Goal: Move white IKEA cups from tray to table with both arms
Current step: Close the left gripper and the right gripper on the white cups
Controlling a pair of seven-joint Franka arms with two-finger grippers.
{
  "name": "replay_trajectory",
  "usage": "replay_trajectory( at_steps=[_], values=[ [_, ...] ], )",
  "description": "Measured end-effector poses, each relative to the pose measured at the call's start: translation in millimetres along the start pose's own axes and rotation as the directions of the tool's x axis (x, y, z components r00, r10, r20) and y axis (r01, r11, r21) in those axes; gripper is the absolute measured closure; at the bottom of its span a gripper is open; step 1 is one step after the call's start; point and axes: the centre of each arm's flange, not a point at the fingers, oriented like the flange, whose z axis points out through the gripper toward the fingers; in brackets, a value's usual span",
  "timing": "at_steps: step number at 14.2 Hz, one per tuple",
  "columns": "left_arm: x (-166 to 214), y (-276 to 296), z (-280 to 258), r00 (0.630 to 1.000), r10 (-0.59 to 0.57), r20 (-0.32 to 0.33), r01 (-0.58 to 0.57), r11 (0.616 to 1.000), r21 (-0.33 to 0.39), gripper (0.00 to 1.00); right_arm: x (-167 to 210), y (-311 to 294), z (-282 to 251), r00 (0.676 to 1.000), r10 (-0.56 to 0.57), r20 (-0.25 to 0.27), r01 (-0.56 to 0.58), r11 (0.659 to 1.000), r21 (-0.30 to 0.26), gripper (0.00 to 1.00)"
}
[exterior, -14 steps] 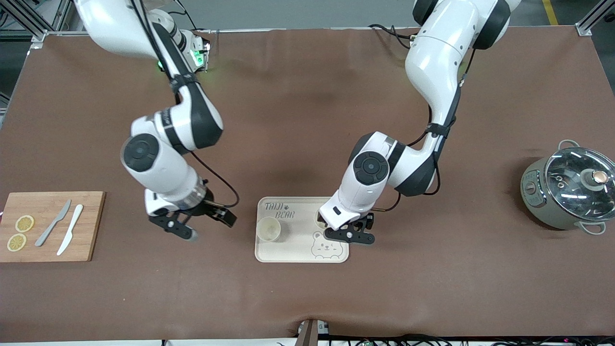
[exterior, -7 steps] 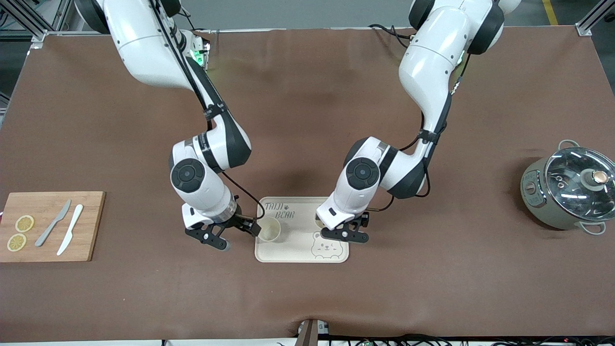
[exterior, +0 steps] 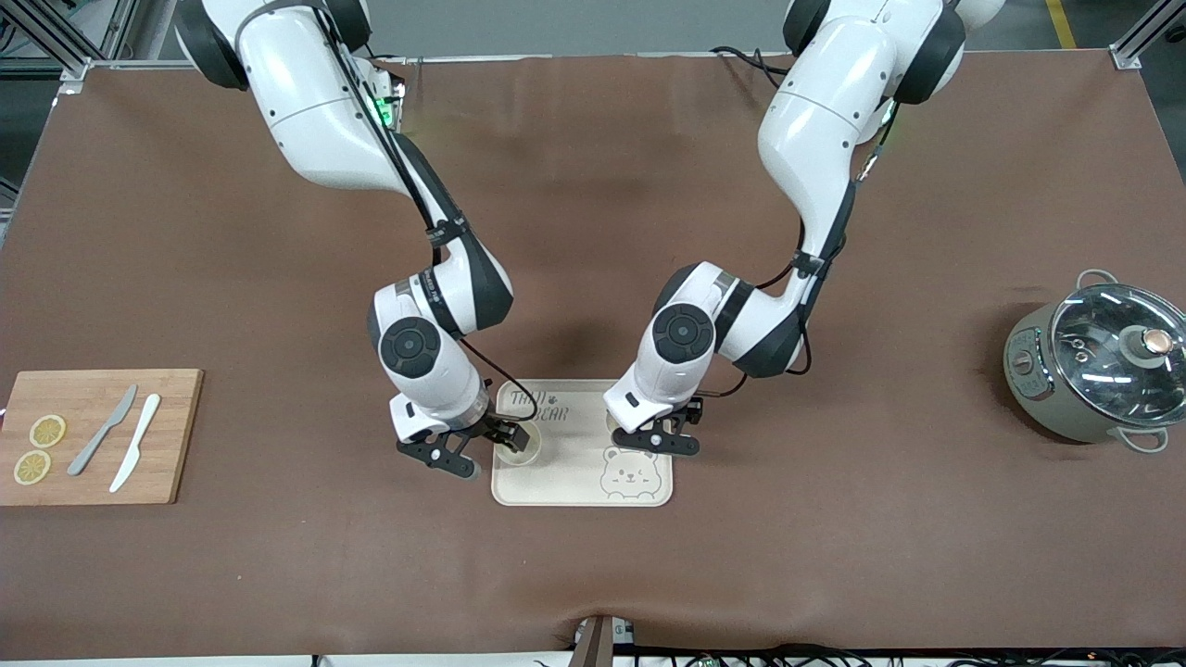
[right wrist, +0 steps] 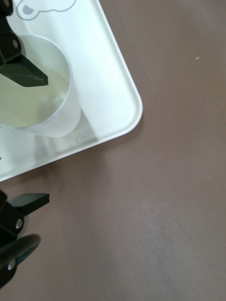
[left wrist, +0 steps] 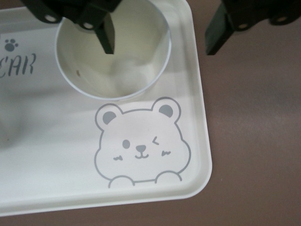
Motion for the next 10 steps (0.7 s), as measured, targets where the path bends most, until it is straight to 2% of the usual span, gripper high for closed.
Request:
replay_trajectory(
  at_steps=[5, 8, 9, 10],
  values=[
    [0.3, -1.5, 1.0, 0.999, -0.040, -0.001, 0.040, 0.999, 0.001, 0.71, -3.9, -2.5, 13.1, 1.000, -0.008, -0.012, 0.008, 1.000, 0.007, 0.52],
    [4.0, -5.3, -2.2, 0.999, -0.045, -0.012, 0.045, 0.999, 0.000, 0.97, -1.4, -8.6, 5.1, 1.000, -0.011, -0.023, 0.011, 1.000, 0.021, 0.83],
    [5.5, -7.0, -4.2, 0.999, -0.047, -0.015, 0.047, 0.999, 0.000, 0.96, -0.3, -9.8, 2.8, 1.000, -0.011, -0.026, 0.011, 1.000, 0.024, 0.95],
    [7.9, -10.9, -7.3, 0.998, -0.052, -0.019, 0.053, 0.999, 0.003, 0.96, 1.0, -10.1, 1.2, 1.000, -0.010, -0.027, 0.011, 1.000, 0.024, 0.97]
  ],
)
